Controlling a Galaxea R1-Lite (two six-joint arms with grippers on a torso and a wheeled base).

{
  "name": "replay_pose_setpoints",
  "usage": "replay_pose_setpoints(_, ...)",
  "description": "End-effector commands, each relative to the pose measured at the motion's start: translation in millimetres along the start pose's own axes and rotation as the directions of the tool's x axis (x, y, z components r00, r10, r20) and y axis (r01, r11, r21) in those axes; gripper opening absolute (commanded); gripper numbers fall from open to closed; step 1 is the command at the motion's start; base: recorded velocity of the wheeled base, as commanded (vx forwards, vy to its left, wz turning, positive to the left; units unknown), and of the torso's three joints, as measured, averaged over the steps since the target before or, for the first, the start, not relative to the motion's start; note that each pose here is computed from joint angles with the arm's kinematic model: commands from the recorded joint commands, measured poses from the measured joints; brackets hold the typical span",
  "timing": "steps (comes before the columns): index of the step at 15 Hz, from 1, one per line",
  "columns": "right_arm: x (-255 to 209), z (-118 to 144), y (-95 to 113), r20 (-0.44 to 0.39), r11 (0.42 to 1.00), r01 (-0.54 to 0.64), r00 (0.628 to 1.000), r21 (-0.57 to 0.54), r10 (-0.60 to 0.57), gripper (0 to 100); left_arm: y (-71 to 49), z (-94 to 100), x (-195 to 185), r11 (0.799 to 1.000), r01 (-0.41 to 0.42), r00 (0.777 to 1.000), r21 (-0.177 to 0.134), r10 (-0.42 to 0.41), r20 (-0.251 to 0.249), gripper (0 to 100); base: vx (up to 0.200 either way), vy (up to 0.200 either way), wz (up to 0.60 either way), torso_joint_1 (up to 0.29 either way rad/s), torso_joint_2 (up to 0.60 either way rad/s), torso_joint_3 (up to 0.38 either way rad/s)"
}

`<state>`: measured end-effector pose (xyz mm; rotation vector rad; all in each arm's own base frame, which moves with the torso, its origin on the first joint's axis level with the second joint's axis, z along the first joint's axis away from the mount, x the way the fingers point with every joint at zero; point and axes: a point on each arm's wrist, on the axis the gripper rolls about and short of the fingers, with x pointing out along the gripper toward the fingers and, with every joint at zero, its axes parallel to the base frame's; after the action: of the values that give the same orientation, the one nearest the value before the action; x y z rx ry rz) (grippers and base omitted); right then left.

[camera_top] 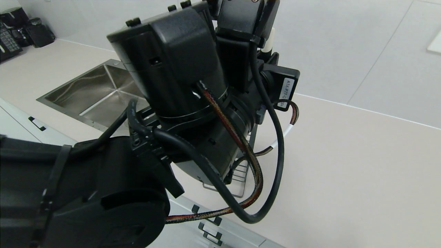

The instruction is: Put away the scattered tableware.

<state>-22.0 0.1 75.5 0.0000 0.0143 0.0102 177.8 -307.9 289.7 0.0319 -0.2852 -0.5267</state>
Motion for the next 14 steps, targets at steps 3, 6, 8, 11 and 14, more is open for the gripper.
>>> replay_pose_setpoints(3, 0.1, -0.1, 0.0, -0.001, 1.000, -0.001, 1.000, 0.000, 0.001, 100, -2.2, -6.2, 0.8, 1.000, 0.004, 1.000, 0.007, -0.004, -0.015, 0, 0.000, 0.000, 0.00, 0.000, 0.00, 0.000)
replay_pose_setpoints(6, 0.1, -0.1, 0.0, -0.001, 1.000, -0.001, 1.000, 0.000, 0.001, 100, -3.1, -8.0, 1.5, 1.000, 0.005, 1.000, 0.008, -0.005, -0.019, 0, 0.000, 0.000, 0.00, 0.000, 0.00, 0.000)
replay_pose_setpoints(8, 0.1, -0.1, 0.0, -0.001, 1.000, -0.001, 1.000, 0.000, 0.001, 100, -3.1, -10.3, 0.4, 1.000, 0.007, 1.000, 0.006, -0.007, -0.027, 0, 0.000, 0.000, 0.00, 0.000, 0.00, 0.000)
replay_pose_setpoints(11, 0.0, 0.3, 0.0, 0.000, 1.000, -0.001, 1.000, 0.002, 0.001, 100, -2.6, -17.2, -1.3, 1.000, 0.009, 0.999, 0.009, -0.008, -0.047, 0, 0.000, 0.000, 0.00, 0.000, 0.00, 0.000)
replay_pose_setpoints(14, 0.0, 0.3, 0.0, 0.000, 1.000, -0.001, 1.000, 0.002, 0.001, 100, -0.6, -20.2, -0.5, 1.000, 0.004, 0.999, -0.003, -0.004, -0.052, 0, 0.000, 0.000, 0.00, 0.000, 0.00, 0.000)
